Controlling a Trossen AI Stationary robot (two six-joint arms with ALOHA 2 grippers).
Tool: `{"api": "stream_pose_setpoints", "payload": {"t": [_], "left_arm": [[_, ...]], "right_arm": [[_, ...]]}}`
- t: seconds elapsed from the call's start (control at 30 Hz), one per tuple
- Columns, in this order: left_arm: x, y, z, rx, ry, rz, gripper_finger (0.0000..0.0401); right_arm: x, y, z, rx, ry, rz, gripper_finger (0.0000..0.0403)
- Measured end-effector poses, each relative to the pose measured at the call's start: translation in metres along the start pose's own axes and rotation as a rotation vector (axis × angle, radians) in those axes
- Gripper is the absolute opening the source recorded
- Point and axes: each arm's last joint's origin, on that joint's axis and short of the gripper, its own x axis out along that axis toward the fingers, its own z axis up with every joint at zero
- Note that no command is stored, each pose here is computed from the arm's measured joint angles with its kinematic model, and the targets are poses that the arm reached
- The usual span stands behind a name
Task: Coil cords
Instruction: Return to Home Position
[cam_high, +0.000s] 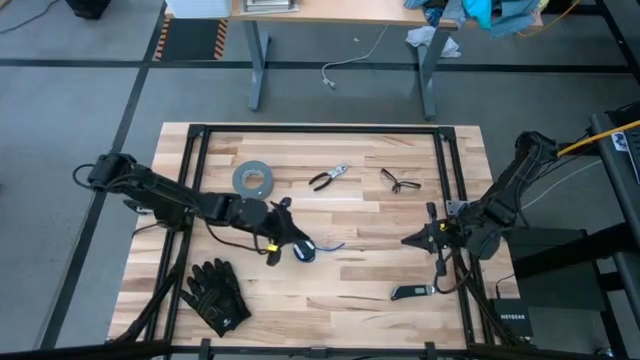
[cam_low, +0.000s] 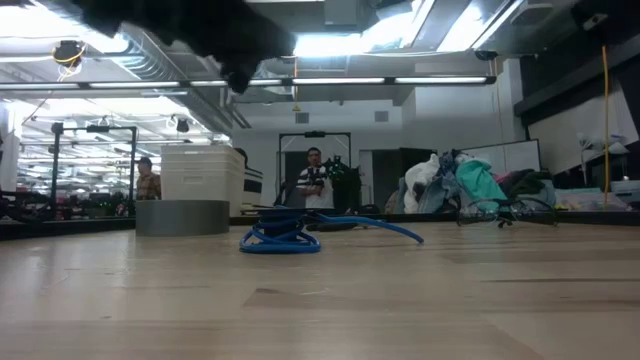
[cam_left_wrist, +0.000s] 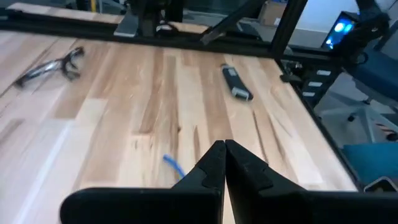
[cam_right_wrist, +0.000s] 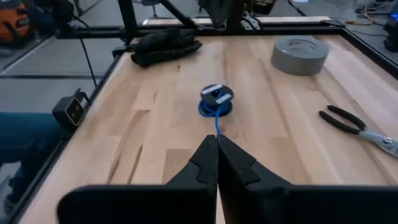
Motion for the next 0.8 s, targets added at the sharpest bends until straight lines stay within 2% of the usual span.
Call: {"api": "stream_pose_setpoints", "payload": {"t": [0.17,0.4,0.57,0.8], "left_arm": [[-0.031,0.005,-0.013,-0.024,-0.047,0.051,0.0003],[-0.069,0.013,-0.036,-0.046,-0.217,0.061,0.0003],[-0.081,0.018,-0.055,-0.081,-0.219,0.090,0.0003],[-0.085,0.019,-0.070,-0.086,-0.212,0.083,0.0003]], "right_arm": [[0.003,0.000,-0.006,-0.006,-0.006,-0.001,0.0001],[0.009,-0.001,-0.017,-0.022,-0.046,-0.039,0.0001],[0.017,-0.001,-0.035,-0.007,-0.085,-0.005,0.0001],[0.025,-0.005,-0.063,0.023,-0.129,0.044,0.0001]]}}
